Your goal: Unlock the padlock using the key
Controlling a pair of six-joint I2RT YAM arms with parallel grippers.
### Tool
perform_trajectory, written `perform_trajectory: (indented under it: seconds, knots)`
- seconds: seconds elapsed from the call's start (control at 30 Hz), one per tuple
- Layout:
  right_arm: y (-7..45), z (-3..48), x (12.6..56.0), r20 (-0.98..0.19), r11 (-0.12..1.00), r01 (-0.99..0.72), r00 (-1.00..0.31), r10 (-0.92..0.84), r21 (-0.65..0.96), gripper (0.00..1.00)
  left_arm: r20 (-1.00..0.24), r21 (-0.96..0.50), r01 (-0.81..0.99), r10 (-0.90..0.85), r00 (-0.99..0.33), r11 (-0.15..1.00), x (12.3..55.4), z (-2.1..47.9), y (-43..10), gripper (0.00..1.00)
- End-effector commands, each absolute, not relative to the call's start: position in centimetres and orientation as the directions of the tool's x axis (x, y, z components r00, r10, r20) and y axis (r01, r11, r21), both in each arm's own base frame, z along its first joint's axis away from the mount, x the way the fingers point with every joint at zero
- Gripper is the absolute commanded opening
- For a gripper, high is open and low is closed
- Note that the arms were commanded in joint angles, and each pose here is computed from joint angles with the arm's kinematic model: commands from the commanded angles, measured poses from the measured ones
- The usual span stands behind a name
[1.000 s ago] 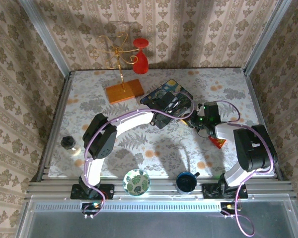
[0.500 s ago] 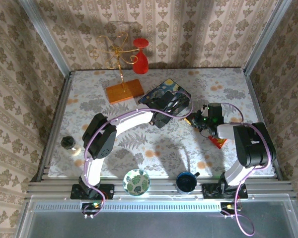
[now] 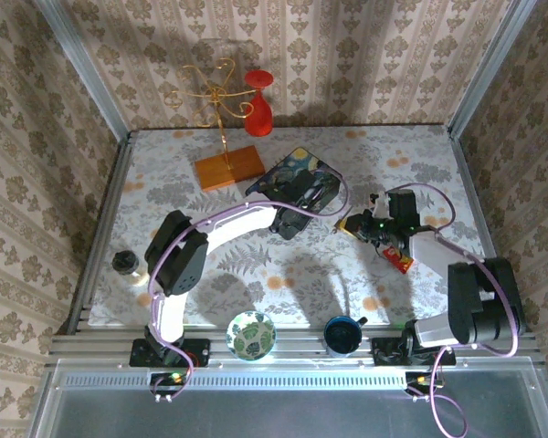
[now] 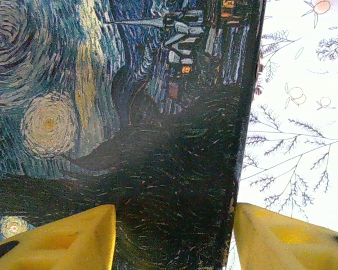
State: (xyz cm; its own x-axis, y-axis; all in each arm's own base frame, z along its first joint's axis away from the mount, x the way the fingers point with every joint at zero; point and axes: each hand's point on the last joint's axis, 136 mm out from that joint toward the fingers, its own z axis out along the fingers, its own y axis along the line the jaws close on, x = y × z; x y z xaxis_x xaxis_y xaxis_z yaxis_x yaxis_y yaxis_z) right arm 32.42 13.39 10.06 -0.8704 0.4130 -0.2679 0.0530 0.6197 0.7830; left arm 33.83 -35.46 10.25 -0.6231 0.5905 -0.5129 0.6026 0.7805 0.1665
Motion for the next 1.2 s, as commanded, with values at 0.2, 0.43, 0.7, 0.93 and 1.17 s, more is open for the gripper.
perform_trajectory:
  seconds: [0.2, 0.43, 0.7, 0.93, 1.17]
  knots:
    - [13.3, 14.5, 28.7, -0.446, 0.701, -0.175, -0.867, 0.223, 0.692, 0.00, -0.422, 0.168, 0.590, 0.598, -0.681, 0.790, 30.9, 10.2, -32.4, 0.64]
    - [12.8, 14.9, 28.1, -0.441, 0.721, -0.151, -0.867, 0.231, 0.676, 0.00, -0.376, 0.219, 0.559, 0.598, -0.708, 0.800, 29.6, 9.0, -29.4, 0.79]
    - [12.6, 13.9, 28.7, -0.412, 0.724, -0.108, -0.874, 0.256, 0.681, 0.00, -0.421, 0.296, 0.455, 0.543, -0.726, 0.840, 29.8, 11.0, -25.6, 0.92]
    - [11.8, 11.2, 28.7, -0.342, 0.775, -0.031, -0.908, 0.242, 0.632, 0.00, -0.469, 0.360, 0.308, 0.456, -0.756, 0.881, 30.2, 13.3, -21.9, 0.94]
    - [11.9, 11.8, 28.8, -0.349, 0.775, -0.047, -0.909, 0.228, 0.630, 0.00, -0.510, 0.288, 0.224, 0.347, -0.787, 0.931, 29.7, 13.6, -19.7, 1.00]
